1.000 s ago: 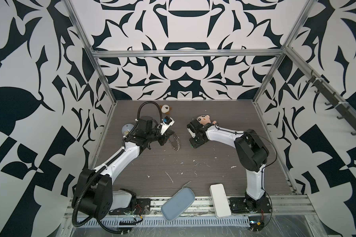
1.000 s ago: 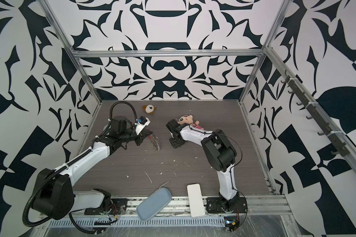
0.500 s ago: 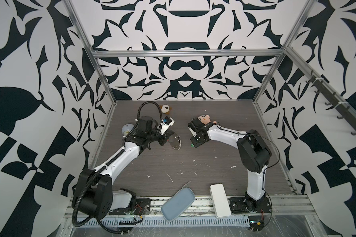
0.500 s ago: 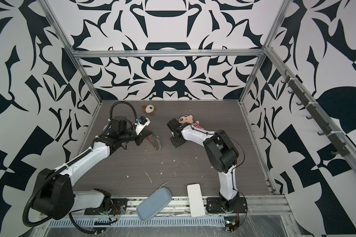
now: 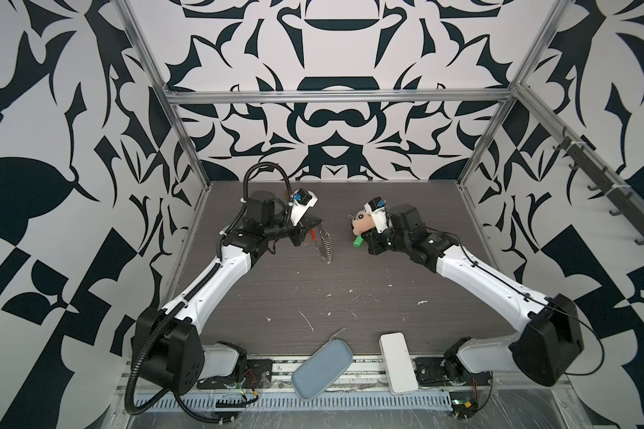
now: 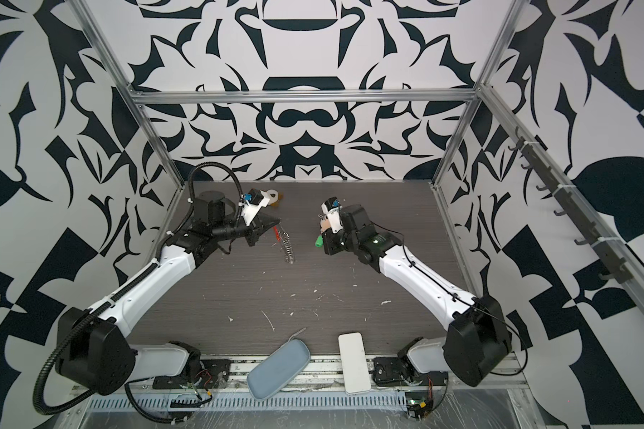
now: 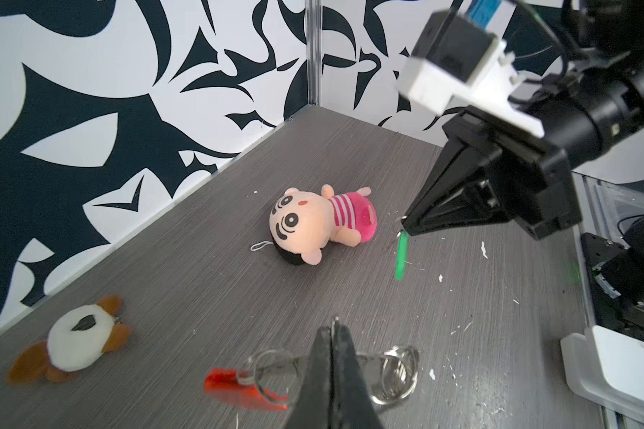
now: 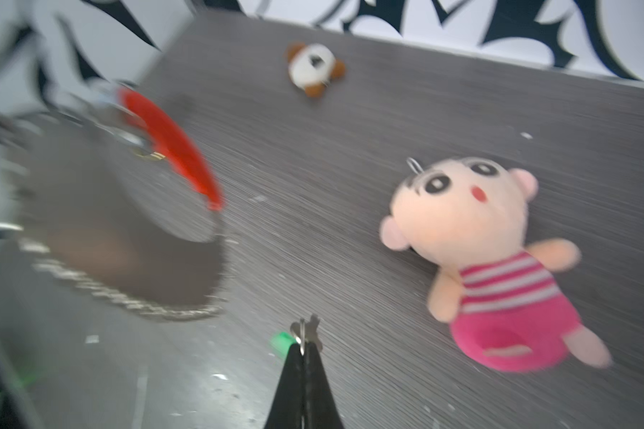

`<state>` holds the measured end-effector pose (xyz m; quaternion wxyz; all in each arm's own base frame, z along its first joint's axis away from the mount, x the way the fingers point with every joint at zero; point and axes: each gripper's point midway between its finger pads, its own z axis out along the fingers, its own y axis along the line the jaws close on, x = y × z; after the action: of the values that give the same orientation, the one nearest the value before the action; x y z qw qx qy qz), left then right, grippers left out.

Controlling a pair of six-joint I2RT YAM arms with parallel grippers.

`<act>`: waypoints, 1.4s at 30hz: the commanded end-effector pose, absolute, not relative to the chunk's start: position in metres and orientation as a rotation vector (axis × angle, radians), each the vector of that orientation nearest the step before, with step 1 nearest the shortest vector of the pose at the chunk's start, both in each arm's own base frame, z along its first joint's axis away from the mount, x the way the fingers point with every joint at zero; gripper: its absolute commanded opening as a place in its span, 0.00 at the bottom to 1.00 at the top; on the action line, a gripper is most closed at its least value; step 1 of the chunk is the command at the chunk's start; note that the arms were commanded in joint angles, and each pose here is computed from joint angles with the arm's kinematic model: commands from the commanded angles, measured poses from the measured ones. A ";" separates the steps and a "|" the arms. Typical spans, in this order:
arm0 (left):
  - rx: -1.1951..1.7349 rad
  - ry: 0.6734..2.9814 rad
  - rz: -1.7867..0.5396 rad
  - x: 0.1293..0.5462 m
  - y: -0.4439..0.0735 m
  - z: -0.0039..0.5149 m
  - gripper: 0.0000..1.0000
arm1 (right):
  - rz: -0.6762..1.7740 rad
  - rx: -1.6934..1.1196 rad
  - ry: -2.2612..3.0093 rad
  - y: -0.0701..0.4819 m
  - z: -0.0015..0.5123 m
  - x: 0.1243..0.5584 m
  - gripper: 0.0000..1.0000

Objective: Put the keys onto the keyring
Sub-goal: 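Carry the green tag with the right gripper to the keyring in the left gripper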

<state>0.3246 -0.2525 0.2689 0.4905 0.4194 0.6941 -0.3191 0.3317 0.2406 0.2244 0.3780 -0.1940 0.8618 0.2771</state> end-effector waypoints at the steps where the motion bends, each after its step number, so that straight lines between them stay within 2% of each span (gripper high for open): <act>1: 0.985 1.651 -0.798 0.318 -0.257 0.270 0.00 | 1.111 -0.573 2.060 0.265 0.269 0.311 0.00; 7: 0.982 1.637 -0.786 0.317 -0.258 0.272 0.00 | 1.297 -0.573 1.983 0.271 0.294 0.313 0.00; 13: 1.065 1.518 -0.724 0.309 -0.257 0.279 0.00 | 1.374 -0.538 2.061 0.282 0.292 0.326 0.00; 23: 1.147 1.428 -0.739 0.315 -0.270 0.280 0.00 | 1.396 -0.649 2.120 0.300 0.292 0.316 0.00; 42: 1.102 1.428 -0.786 0.335 -0.281 0.277 0.00 | 1.435 -0.587 2.192 0.313 0.283 0.334 0.00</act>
<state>0.3337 -0.2760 0.2507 0.5280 0.4606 0.6348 -0.3257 0.3330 0.3078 0.2596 0.2056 -0.1970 0.8108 0.5114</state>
